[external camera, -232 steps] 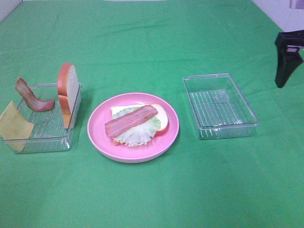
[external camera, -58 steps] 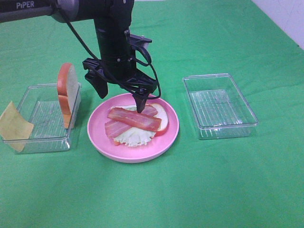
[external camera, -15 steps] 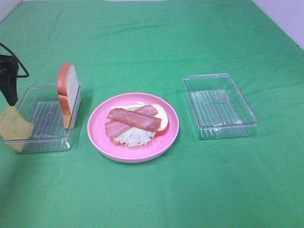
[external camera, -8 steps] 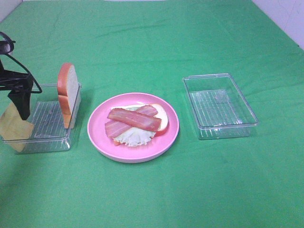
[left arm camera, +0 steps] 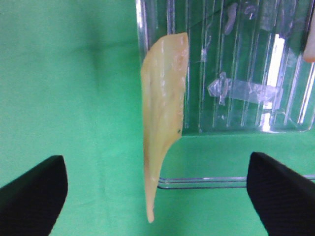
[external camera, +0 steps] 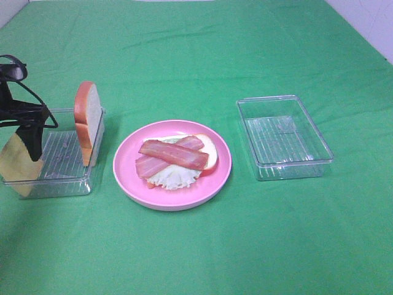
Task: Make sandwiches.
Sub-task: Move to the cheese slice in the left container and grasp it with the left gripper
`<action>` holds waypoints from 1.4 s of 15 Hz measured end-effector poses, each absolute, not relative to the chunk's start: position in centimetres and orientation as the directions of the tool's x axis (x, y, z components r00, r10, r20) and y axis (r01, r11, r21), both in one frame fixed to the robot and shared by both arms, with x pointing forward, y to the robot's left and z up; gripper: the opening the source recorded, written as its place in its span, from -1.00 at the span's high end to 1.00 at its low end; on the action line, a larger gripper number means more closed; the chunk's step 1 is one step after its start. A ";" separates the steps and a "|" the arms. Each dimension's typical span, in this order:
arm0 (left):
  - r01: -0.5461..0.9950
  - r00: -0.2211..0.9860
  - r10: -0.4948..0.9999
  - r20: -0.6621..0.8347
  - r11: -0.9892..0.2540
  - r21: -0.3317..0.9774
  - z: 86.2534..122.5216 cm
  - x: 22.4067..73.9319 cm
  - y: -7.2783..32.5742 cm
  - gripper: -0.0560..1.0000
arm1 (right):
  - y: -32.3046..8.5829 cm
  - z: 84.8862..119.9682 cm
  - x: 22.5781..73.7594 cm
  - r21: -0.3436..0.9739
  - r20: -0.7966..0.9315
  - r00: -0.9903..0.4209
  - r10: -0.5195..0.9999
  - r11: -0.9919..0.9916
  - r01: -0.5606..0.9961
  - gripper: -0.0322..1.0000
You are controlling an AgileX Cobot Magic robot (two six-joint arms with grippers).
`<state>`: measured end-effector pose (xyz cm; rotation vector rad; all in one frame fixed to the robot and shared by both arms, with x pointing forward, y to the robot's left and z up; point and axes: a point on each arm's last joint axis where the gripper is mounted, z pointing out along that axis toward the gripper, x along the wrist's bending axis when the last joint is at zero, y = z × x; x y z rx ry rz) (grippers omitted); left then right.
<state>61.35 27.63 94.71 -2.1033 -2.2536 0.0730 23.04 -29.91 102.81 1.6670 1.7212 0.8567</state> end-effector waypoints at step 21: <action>0.993 -0.075 0.997 0.012 0.076 -0.086 93.2 61.8 27.6 0.42 | -29.9 102.8 23.0 0.784 0.023 -0.043 0.999 0.009 0.620 -0.94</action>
